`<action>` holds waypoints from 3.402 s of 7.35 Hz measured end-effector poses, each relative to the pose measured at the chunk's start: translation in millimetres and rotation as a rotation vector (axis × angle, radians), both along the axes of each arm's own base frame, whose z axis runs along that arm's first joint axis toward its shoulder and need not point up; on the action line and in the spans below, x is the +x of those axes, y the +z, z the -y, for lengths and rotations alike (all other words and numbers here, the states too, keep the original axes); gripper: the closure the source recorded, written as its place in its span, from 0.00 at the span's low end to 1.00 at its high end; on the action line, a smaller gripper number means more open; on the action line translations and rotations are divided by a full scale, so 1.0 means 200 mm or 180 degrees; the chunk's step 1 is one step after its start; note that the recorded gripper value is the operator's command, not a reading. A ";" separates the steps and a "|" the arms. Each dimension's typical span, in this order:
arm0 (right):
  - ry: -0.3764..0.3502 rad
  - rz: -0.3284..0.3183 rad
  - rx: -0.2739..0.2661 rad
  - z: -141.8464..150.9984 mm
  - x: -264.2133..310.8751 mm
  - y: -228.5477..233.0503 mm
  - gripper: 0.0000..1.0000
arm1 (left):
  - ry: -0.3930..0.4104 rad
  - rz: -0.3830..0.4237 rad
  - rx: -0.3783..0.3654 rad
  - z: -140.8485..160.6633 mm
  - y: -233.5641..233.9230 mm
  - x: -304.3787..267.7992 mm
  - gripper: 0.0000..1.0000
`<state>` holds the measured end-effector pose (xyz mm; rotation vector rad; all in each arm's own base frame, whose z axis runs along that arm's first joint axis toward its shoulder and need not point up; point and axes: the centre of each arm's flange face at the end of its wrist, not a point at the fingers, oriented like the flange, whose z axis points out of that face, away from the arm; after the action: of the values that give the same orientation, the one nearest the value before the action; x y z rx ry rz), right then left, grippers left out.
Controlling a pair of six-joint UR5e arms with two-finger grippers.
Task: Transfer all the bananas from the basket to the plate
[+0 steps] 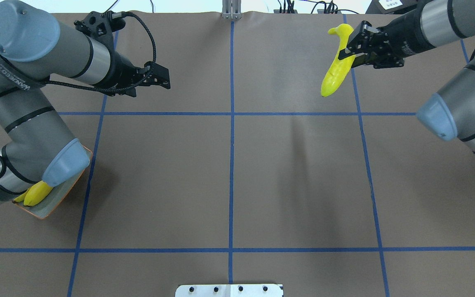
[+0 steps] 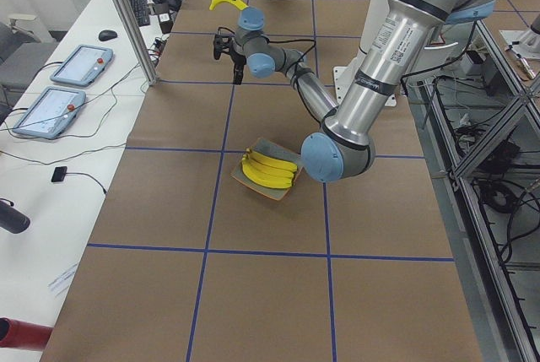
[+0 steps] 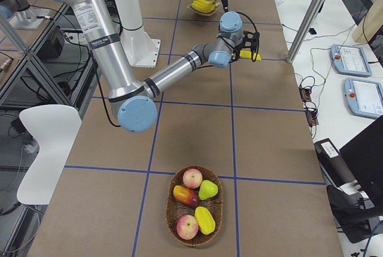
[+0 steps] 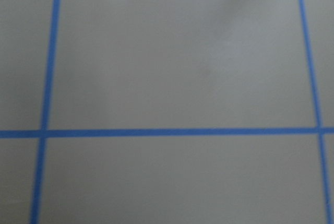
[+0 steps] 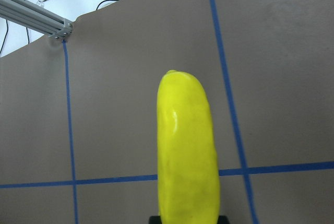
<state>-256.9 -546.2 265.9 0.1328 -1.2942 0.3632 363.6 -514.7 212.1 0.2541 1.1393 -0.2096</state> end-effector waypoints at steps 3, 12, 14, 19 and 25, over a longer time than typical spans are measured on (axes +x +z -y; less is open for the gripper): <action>0.0230 0.0546 0.0058 -0.22 -0.31 -0.20 1.00 | -0.0118 -0.0389 -0.0024 -0.01 -0.10 0.00 0.00; -0.0005 0.1067 0.0442 -0.63 -0.84 -0.36 1.00 | -0.0015 -0.0918 -0.0077 -0.09 -0.46 0.20 0.01; -0.0081 0.1076 0.0537 -0.71 -0.92 -0.40 1.00 | 0.0055 -0.0912 -0.0099 -0.10 -0.50 0.30 0.02; -0.0047 0.0942 0.0905 -0.74 -0.96 -0.40 1.00 | 0.0216 -0.0845 -0.0195 -0.16 -0.48 0.41 0.06; -0.0050 0.0879 0.1119 -0.76 -0.98 -0.41 1.00 | 0.0309 -0.0845 -0.0232 -0.20 -0.50 0.45 1.00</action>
<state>-452.9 -393.7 184.1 0.3792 -1.6248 0.1395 452.9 -473.8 111.8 0.1073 1.4008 -0.2026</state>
